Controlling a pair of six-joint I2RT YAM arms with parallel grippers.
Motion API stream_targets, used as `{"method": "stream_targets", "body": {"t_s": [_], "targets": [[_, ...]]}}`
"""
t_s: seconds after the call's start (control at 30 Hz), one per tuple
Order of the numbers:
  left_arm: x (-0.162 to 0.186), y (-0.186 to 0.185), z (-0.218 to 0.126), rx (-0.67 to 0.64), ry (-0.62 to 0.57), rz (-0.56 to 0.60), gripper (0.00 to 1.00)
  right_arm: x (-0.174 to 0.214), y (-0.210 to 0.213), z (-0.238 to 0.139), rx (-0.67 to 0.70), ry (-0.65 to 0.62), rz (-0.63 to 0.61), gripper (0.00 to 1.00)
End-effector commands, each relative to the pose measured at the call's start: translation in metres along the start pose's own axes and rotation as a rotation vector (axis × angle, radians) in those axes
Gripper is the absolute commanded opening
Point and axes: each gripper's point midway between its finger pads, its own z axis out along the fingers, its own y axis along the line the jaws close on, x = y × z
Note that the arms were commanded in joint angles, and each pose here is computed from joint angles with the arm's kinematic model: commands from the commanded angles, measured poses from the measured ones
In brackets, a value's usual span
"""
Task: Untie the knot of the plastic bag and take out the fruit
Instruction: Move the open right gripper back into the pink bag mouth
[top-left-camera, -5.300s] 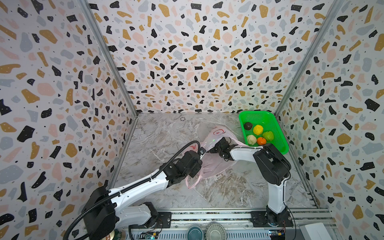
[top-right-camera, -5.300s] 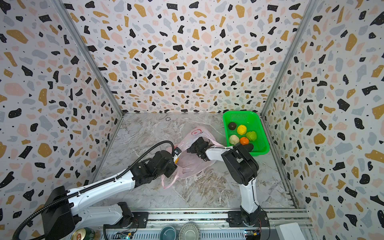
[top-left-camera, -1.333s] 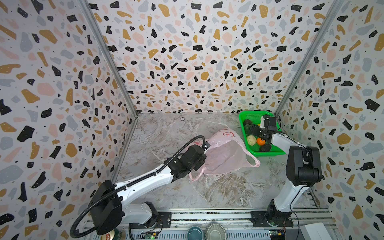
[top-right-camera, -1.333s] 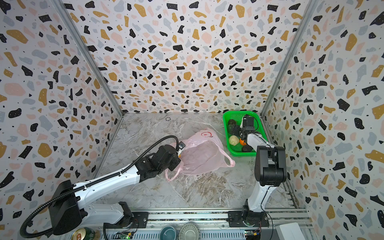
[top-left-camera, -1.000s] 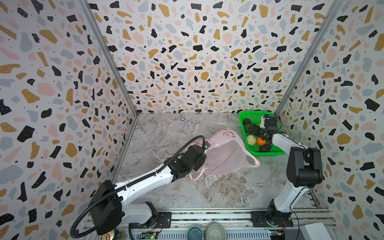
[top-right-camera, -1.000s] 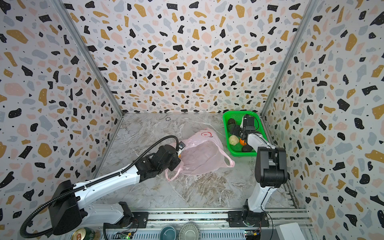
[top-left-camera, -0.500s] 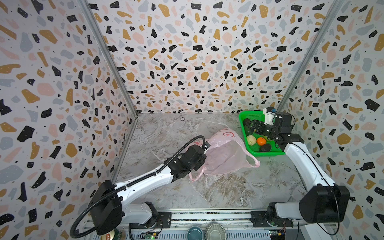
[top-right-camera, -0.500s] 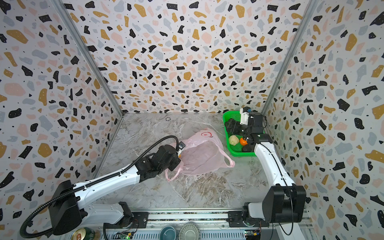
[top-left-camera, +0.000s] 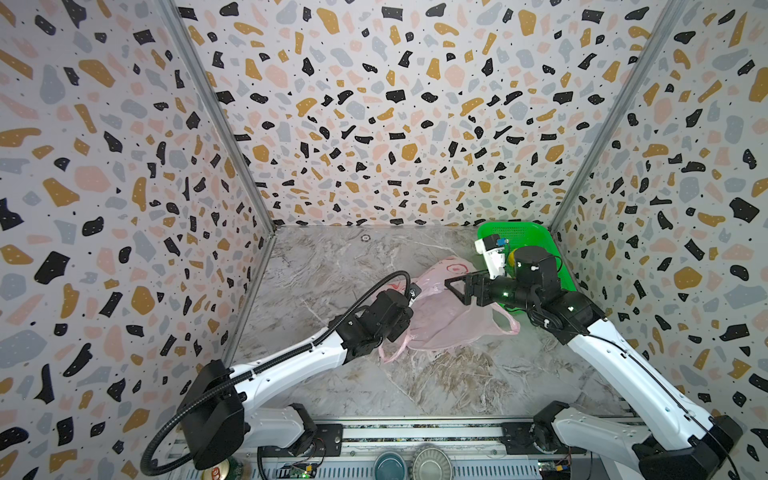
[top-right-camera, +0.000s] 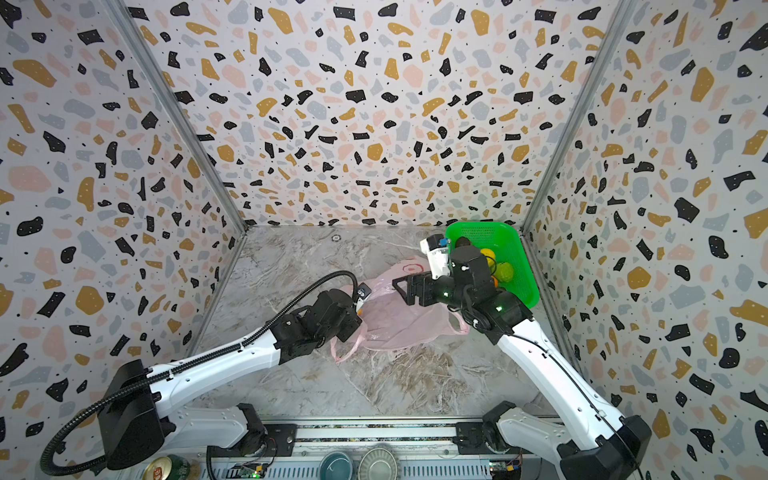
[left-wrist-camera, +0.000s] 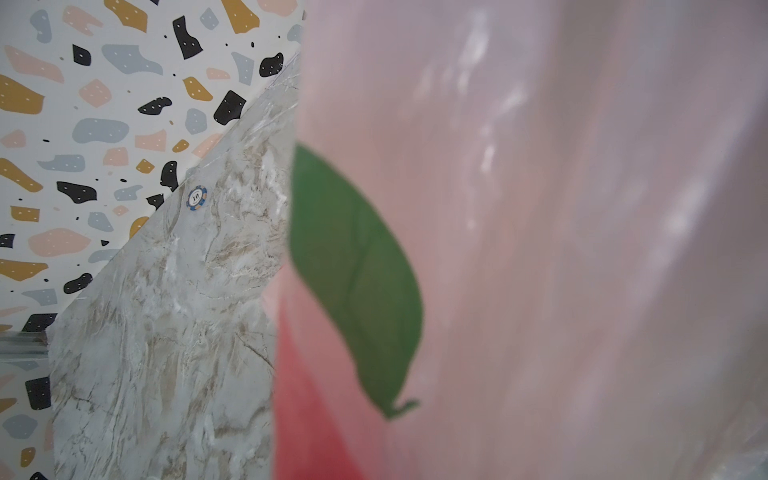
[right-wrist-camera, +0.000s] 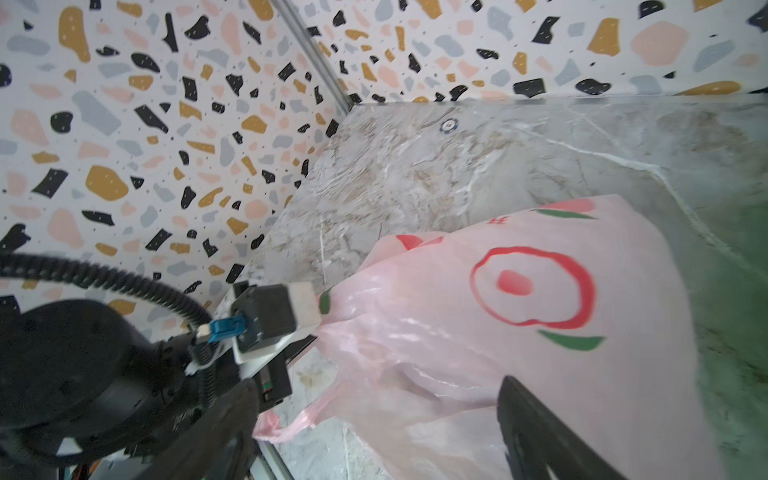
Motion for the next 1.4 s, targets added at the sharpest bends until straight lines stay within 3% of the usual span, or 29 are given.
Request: {"method": "stream_targets", "body": {"t_s": [0.0,0.37,0.6,1.03,1.37], "targets": [[-0.016,0.003,-0.004,0.005,-0.034,-0.006,0.0,0.019,0.008,0.002,0.054,0.016,-0.042,0.91],[-0.018,0.003,-0.004,0.009,-0.039,-0.013,0.0,0.109,0.001,0.043,0.095,0.067,-0.142,0.87],[-0.018,-0.002,-0.004,0.035,-0.043,-0.007,0.0,0.137,-0.025,0.07,0.169,0.103,-0.154,0.83],[-0.006,-0.018,-0.013,0.127,-0.078,0.065,0.0,0.153,-0.069,0.136,0.174,0.152,0.02,0.81],[-0.002,-0.031,-0.014,0.201,-0.065,0.174,0.0,0.145,-0.07,0.181,0.072,0.072,0.199,0.86]]}}
